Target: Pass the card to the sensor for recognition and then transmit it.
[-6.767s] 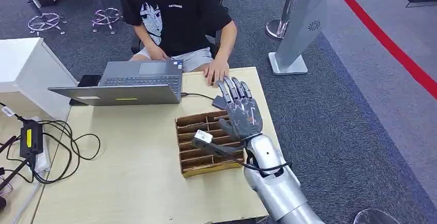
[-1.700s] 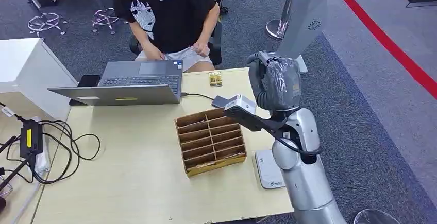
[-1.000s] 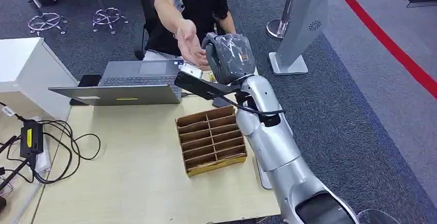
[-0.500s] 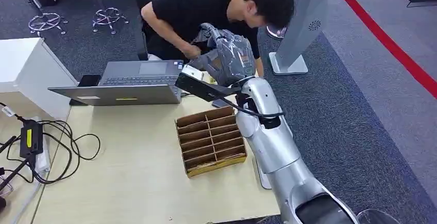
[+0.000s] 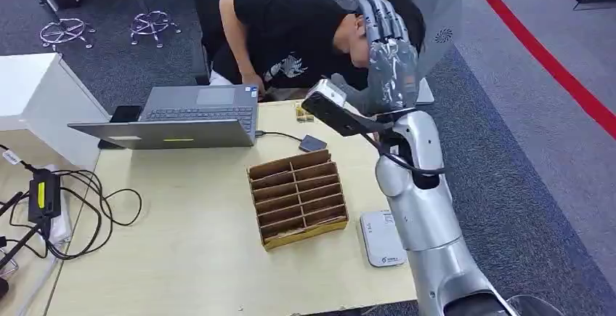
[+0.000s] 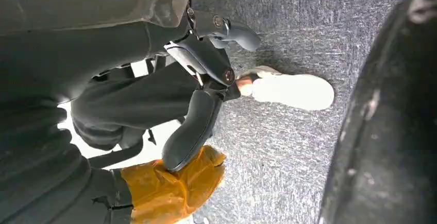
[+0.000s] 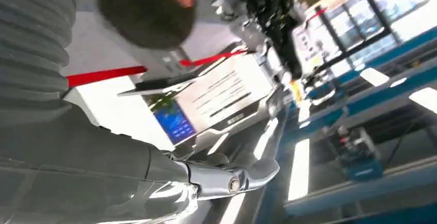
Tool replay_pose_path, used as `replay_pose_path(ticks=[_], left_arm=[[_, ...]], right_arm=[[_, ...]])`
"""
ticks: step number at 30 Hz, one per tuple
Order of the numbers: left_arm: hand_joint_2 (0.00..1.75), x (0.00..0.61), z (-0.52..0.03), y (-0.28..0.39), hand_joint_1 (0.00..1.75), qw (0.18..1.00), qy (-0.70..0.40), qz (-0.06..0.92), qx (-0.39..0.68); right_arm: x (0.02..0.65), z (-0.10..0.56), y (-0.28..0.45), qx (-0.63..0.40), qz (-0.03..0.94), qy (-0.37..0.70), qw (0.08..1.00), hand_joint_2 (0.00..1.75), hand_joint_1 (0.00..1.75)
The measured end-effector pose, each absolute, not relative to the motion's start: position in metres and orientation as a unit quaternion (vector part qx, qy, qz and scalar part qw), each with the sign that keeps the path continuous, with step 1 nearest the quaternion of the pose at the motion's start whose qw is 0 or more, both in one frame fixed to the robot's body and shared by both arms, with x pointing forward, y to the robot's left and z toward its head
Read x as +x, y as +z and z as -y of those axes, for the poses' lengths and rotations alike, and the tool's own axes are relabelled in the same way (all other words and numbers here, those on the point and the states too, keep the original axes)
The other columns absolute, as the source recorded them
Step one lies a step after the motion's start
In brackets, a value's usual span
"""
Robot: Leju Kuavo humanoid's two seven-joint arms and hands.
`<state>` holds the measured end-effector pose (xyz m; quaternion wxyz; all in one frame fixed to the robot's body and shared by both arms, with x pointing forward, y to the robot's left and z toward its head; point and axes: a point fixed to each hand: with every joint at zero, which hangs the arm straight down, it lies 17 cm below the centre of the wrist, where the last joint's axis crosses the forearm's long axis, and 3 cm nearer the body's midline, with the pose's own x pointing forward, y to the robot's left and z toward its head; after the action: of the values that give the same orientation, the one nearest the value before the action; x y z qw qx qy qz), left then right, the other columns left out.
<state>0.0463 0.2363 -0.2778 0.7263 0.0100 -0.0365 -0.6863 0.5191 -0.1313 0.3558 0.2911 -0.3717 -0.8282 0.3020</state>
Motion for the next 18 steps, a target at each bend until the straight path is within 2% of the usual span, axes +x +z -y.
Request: replay_pose_path(ticks=[7, 18], left_arm=[[1.75, 0.045, -0.238, -0.278, 0.0, 0.73, -0.682, 0.036, 0.014], [1.75, 0.041, -0.24, -0.279, 0.0, 0.737, -0.674, 0.033, 0.014]], right_arm=[[0.517, 0.239, 0.345, -0.392, 0.829, 0.217, 0.335, 1.75, 0.0], [0.493, 0.407, 0.294, -0.458, 0.777, 0.102, 0.42, 1.75, 0.0]])
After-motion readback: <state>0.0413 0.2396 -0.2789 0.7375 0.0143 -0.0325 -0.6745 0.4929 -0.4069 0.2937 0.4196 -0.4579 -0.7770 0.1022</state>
